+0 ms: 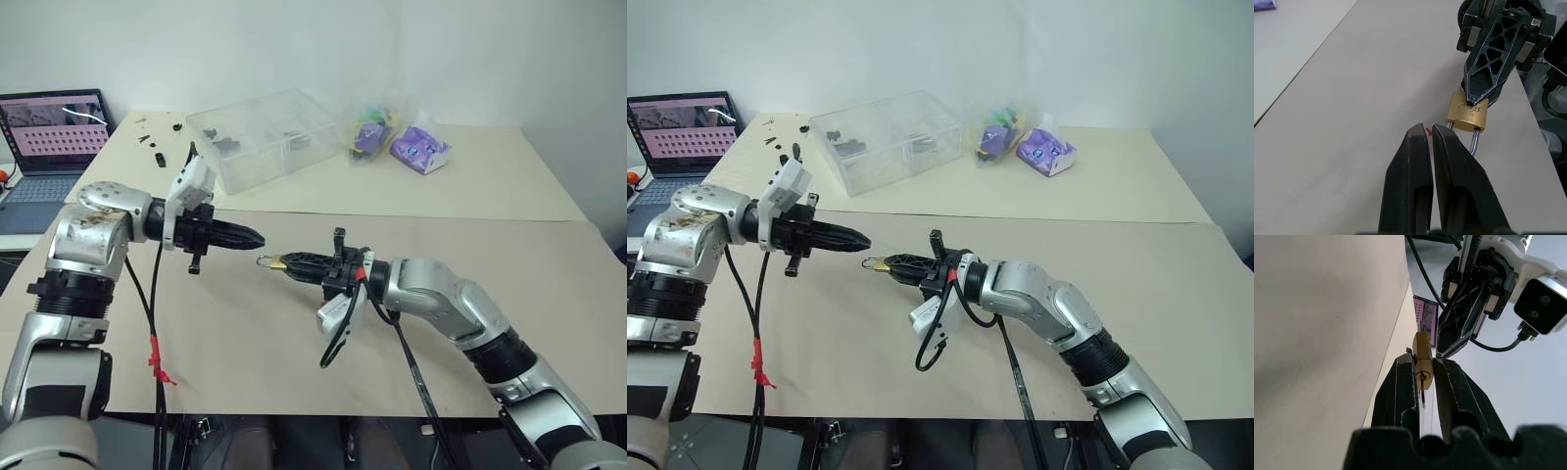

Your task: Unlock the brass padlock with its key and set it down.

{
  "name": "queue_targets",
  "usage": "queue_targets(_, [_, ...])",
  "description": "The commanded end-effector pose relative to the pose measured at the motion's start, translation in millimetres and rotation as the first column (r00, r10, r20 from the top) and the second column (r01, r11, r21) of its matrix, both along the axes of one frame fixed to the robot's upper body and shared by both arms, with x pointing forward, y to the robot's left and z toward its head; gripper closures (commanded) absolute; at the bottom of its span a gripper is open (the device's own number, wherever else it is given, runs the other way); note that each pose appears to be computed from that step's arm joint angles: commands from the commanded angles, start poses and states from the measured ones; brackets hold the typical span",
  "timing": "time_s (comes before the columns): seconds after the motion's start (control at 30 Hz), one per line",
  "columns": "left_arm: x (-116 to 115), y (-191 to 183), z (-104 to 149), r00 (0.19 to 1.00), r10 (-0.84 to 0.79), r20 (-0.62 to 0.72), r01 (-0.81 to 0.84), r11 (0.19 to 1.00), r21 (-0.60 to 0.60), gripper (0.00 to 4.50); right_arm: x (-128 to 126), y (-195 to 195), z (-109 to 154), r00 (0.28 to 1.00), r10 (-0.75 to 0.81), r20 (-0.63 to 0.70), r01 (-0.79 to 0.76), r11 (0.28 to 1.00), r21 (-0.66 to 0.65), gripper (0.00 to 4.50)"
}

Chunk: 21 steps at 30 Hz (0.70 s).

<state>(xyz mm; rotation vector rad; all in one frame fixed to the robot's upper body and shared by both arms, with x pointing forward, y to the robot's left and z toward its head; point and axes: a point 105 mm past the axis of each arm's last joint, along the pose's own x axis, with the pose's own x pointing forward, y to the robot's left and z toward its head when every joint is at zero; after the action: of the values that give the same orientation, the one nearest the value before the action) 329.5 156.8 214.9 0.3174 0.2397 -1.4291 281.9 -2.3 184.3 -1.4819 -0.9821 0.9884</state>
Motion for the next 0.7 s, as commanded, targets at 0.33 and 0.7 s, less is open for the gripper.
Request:
queue_targets(0.33, [-16.3, -2.6, 6.3, 0.996, -0.094, 0.001, 0.094, 0.993, 0.066, 4.29, -2.0, -4.7, 16.7, 0.999, -0.016, 0.039, 0.015, 0.999, 0.046, 4.38])
queue_targets(0.7, [-10.7, -4.7, 6.0, 0.996, -0.084, 0.018, 0.083, 0.995, 0.064, 4.29, -7.5, -1.9, 26.0, 0.998, 0.012, 0.055, -0.016, 0.997, 0.071, 4.38])
